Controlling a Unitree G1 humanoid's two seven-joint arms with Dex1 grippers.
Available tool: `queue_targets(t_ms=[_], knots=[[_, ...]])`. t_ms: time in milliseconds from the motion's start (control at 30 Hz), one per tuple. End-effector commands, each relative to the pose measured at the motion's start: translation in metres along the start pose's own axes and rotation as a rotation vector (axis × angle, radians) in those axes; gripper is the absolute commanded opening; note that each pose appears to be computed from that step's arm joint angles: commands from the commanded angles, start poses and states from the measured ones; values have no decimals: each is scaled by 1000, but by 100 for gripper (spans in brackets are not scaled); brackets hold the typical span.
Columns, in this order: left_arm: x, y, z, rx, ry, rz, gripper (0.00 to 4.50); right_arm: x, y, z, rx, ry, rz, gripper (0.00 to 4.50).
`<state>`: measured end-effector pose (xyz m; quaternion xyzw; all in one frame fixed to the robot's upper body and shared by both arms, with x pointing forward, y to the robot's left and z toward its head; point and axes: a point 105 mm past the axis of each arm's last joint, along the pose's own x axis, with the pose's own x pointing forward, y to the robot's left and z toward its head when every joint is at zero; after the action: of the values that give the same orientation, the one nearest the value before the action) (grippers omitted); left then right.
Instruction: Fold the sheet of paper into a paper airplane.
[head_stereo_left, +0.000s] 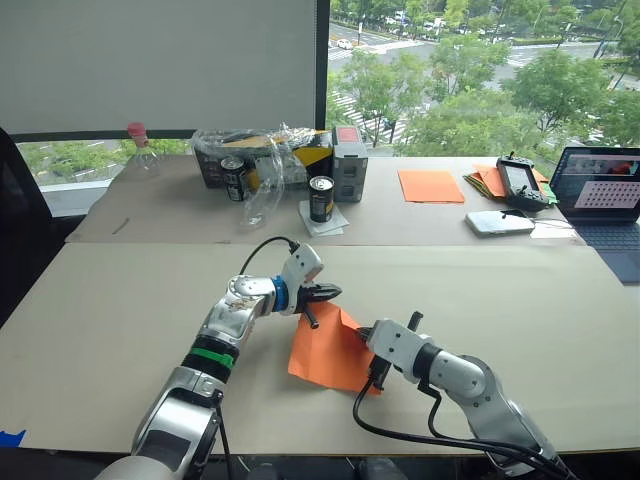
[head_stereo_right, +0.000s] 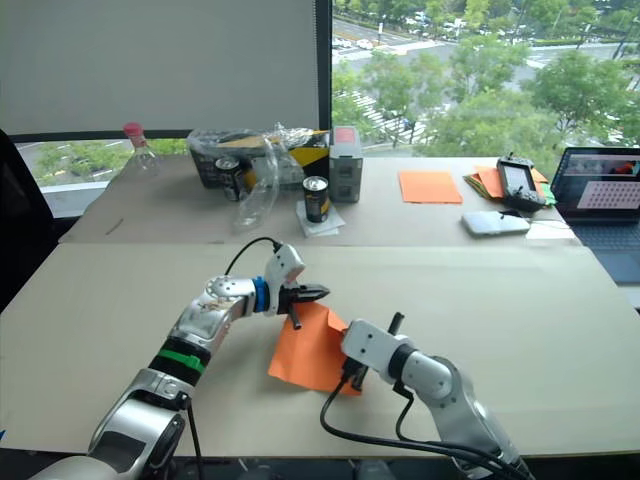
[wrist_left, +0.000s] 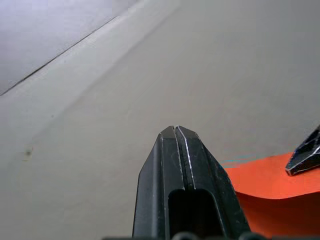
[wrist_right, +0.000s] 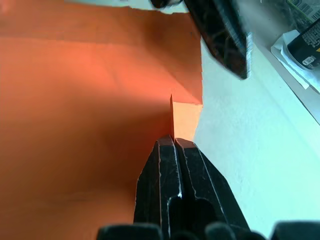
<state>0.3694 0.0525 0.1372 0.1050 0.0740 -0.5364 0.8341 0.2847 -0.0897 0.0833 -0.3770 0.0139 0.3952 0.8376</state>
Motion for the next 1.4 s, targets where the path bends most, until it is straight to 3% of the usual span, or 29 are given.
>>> queue_targets(t_ms=[33,200,300,433,800,1033,1133,1333,1400], knots=[[-8,-2,18,-24,-43,-17,0,1,-1,5,-62,-26,-2,5],[0,-18,31,-18,-40,-80,0,2,1,5,-92,-33,9,5],[11,-32,25,68,33,-115,0,3,1,5,-103,-30,14,5],[24,-41,6,159,140,-103,0,2,2,3,-111,-26,17,5],[32,-54,-44,162,312,-122,0,2,3,2,-124,-17,11,5],[31,-52,-63,129,367,-92,0,-2,-6,7,-158,-37,-32,5],[30,-52,-67,103,367,-93,0,-11,-9,12,-166,-51,-33,87],[21,-44,-71,54,362,-39,0,-41,-17,13,-99,-55,-101,296],[18,-44,-74,44,366,-38,0,-48,-28,17,-28,-87,-152,296]])
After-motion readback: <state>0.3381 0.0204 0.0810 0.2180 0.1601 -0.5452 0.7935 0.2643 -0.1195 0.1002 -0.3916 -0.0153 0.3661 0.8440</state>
